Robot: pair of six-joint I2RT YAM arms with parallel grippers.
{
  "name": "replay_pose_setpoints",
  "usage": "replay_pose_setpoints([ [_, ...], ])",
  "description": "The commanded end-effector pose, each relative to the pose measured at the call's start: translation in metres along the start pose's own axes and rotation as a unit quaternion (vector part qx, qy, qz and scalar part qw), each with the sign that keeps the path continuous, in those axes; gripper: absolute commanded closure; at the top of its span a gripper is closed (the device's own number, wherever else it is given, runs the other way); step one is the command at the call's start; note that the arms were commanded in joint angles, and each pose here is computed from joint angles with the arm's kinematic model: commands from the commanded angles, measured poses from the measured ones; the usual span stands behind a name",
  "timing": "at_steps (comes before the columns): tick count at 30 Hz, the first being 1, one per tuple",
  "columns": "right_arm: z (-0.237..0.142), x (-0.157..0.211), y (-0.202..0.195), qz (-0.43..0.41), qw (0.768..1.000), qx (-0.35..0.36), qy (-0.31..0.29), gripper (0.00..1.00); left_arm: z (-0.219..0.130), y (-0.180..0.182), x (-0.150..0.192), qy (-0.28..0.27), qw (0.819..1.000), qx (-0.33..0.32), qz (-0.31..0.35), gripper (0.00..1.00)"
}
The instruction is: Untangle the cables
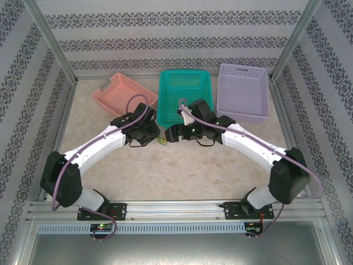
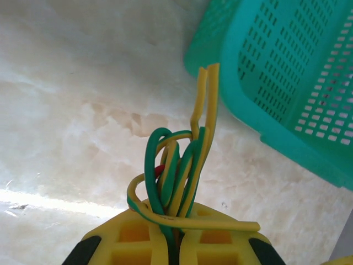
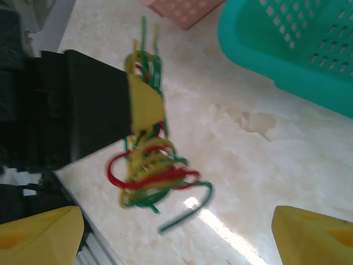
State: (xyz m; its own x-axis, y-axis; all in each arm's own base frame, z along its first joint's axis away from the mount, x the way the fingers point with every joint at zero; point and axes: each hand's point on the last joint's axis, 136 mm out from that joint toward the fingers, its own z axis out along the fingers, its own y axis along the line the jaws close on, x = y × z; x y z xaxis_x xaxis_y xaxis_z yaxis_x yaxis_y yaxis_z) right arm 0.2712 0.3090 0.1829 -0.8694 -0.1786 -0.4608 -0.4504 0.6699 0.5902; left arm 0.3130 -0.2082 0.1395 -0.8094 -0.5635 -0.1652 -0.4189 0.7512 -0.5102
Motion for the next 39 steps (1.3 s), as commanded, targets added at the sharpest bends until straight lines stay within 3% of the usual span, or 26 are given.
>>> replay_pose_setpoints([
  [1,0.004,-0.001,0.023,0.009,0.998,-0.055,0.02,0.13,-0.001,-0.014,0.007,0.016,0.999,0.015,0.048,1.0],
  [5,0.019,0.006,0.011,0.083,0.994,-0.061,0.035,0.21,0.001,-0.026,0.007,0.013,0.998,0.028,0.058,1.0],
  [7,0.024,0.007,0.002,0.128,0.99,-0.056,0.036,0.33,-0.003,-0.032,0.006,0.001,0.997,0.036,0.064,1.0],
  [10,0.024,0.005,-0.009,0.212,0.975,-0.064,0.027,0.59,-0.015,-0.039,-0.002,-0.032,0.996,0.058,0.057,1.0],
  [13,0.015,-0.005,-0.019,0.324,0.942,-0.086,-0.01,0.92,-0.032,-0.051,-0.012,-0.073,0.991,0.105,0.05,1.0],
  [14,0.012,-0.006,-0.024,0.37,0.924,-0.089,-0.023,1.0,-0.039,-0.058,-0.014,-0.087,0.986,0.134,0.048,1.0],
  [19,0.002,-0.014,-0.037,0.557,0.813,-0.145,-0.082,1.0,-0.064,-0.083,-0.016,-0.142,0.945,0.296,0.018,1.0],
  [24,-0.001,0.009,-0.072,0.712,0.675,-0.157,-0.114,1.0,-0.081,-0.085,-0.012,-0.151,0.912,0.38,-0.005,1.0],
  [26,-0.005,0.013,-0.076,0.727,0.66,-0.155,-0.11,1.0,-0.085,-0.085,-0.008,-0.145,0.91,0.388,0.001,1.0],
  [28,-0.014,0.003,-0.071,0.692,0.697,-0.153,-0.106,1.0,-0.083,-0.084,-0.004,-0.134,0.918,0.373,0.009,1.0],
  [31,-0.039,-0.019,-0.038,0.535,0.835,-0.105,-0.068,0.55,-0.074,-0.08,0.001,-0.112,0.938,0.328,0.021,1.0],
  [33,-0.059,-0.01,-0.029,0.395,0.917,-0.003,-0.06,0.36,-0.068,-0.081,0.002,-0.097,0.947,0.305,0.019,1.0],
  [36,-0.081,-0.001,-0.025,0.176,0.975,0.115,-0.079,0.25,-0.06,-0.085,0.006,-0.071,0.957,0.28,0.021,1.0],
  [39,-0.089,0.001,-0.018,-0.024,0.986,0.127,-0.102,0.24,-0.057,-0.094,0.011,-0.045,0.964,0.256,0.058,1.0],
])
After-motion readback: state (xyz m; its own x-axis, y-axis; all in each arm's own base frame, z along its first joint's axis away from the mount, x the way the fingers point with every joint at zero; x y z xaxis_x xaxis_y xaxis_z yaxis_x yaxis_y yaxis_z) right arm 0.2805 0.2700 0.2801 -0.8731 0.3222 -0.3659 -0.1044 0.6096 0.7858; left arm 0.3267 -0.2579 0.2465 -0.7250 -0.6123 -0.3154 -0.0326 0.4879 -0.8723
